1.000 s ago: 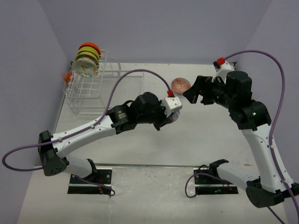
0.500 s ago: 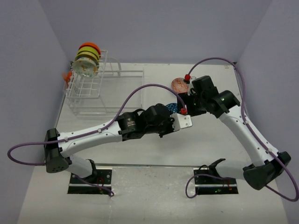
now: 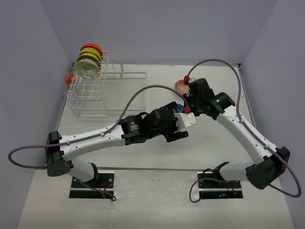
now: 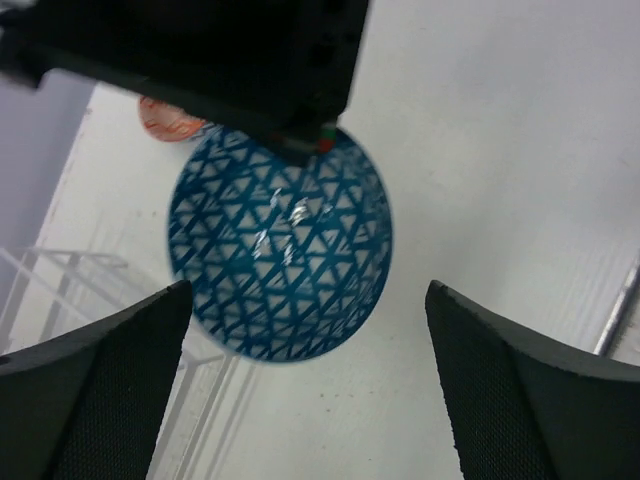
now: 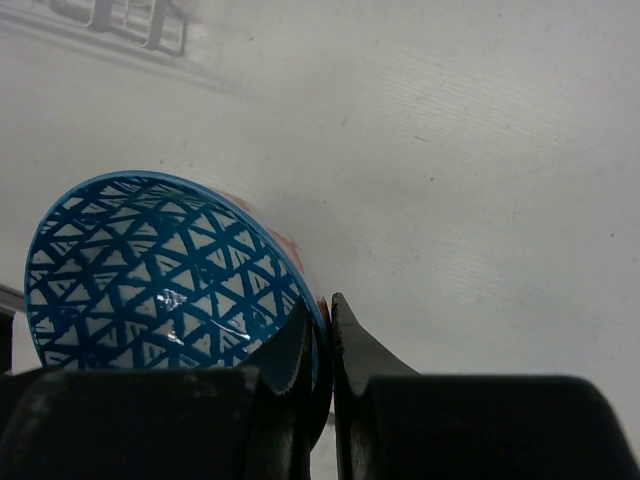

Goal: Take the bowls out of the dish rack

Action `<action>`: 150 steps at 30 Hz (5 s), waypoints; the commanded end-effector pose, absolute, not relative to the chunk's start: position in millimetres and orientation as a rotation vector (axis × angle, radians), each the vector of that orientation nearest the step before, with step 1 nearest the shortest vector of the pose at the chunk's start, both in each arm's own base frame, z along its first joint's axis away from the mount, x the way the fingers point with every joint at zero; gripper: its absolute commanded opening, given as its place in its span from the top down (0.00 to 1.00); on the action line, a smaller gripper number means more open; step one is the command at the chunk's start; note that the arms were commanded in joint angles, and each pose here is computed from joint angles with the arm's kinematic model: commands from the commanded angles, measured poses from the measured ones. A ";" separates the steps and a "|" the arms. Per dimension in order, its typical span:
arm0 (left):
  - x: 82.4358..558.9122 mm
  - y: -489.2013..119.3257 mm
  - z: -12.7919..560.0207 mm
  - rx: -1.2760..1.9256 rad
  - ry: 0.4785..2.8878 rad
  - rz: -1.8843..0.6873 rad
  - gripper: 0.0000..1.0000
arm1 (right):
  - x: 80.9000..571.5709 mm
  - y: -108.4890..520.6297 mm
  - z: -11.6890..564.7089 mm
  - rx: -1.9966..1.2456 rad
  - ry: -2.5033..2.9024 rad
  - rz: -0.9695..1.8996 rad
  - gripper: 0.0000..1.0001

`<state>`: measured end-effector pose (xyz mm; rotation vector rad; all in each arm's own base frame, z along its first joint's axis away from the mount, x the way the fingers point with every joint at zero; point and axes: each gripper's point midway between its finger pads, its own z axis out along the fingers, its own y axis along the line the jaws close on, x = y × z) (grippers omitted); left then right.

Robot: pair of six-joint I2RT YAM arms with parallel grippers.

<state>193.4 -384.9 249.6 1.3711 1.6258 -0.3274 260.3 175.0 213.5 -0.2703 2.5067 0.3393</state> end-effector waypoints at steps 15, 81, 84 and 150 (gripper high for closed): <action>251.6 -111.1 400.8 -0.055 1.659 0.027 0.00 | 484.3 79.2 196.4 0.417 2.241 0.318 1.00; 264.5 -80.4 380.3 -0.085 1.619 -0.100 0.00 | 532.8 65.2 136.8 0.314 2.393 0.157 0.67; 265.2 -80.5 380.2 -0.084 1.621 -0.105 0.00 | 531.5 67.3 126.6 0.314 2.419 0.167 0.81; 434.9 26.7 368.5 -0.976 1.356 -0.797 0.15 | 180.2 155.9 356.3 -0.199 1.684 1.078 0.01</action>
